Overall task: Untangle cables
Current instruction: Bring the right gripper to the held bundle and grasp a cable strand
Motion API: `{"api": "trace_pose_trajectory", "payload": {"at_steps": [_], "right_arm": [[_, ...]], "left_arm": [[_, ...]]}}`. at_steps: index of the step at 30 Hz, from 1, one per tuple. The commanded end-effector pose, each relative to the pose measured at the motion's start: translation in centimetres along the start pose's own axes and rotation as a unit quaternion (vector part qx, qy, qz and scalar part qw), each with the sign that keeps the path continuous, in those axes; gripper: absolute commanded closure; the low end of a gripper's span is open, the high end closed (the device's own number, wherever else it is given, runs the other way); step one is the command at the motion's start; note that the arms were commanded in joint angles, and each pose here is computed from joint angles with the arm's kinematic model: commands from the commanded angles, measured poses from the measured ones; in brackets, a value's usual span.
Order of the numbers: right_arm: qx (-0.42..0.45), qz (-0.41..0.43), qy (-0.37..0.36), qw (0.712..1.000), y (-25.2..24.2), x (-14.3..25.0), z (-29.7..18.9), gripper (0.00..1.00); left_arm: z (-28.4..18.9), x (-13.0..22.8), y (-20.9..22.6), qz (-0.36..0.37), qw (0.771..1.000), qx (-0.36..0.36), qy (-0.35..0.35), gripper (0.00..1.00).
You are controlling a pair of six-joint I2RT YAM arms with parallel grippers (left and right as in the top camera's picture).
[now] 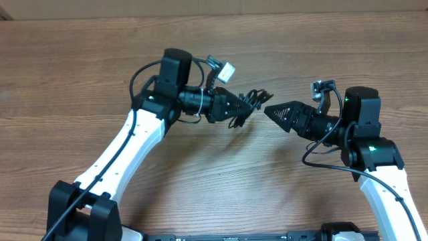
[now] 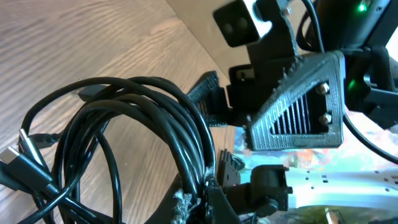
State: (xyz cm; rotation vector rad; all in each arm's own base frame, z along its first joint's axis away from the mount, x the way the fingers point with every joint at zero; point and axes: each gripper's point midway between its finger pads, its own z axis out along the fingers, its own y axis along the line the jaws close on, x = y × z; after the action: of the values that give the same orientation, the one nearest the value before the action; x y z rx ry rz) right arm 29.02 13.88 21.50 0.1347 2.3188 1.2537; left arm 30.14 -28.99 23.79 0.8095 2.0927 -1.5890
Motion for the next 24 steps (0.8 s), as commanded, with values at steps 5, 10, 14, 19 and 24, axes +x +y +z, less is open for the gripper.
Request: {"api": "trace_pose_trajectory", "payload": {"at_steps": [5, 10, 14, 19, 24], "right_arm": [[-0.020, 0.058, -0.007, 0.998, 1.6, -0.8, -0.3, 0.00], [-0.020, 0.113, -0.007, 0.993, 1.5, -0.9, -0.3, 0.03], [-0.020, 0.157, -0.006, 0.987, 1.5, -0.9, -0.3, 0.09], [-0.021, 0.191, -0.005, 0.981, 1.6, -0.8, -0.3, 0.26], [-0.021, 0.199, -0.004, 0.980, 1.6, -0.8, -0.3, 0.58]], "left_arm": [[1.7, 0.3, -3.1, 0.045, 0.998, 0.032, 0.018, 0.96], [3.0, 0.9, -3.4, 0.052, 0.998, 0.021, 0.028, 0.96], [3.9, 1.4, -3.9, 0.057, 0.997, 0.022, 0.037, 0.96], [4.5, 1.8, -4.5, 0.063, 0.997, 0.028, 0.044, 0.96], [4.9, 2.0, -4.9, 0.066, 0.996, 0.033, 0.049, 0.96]]}}
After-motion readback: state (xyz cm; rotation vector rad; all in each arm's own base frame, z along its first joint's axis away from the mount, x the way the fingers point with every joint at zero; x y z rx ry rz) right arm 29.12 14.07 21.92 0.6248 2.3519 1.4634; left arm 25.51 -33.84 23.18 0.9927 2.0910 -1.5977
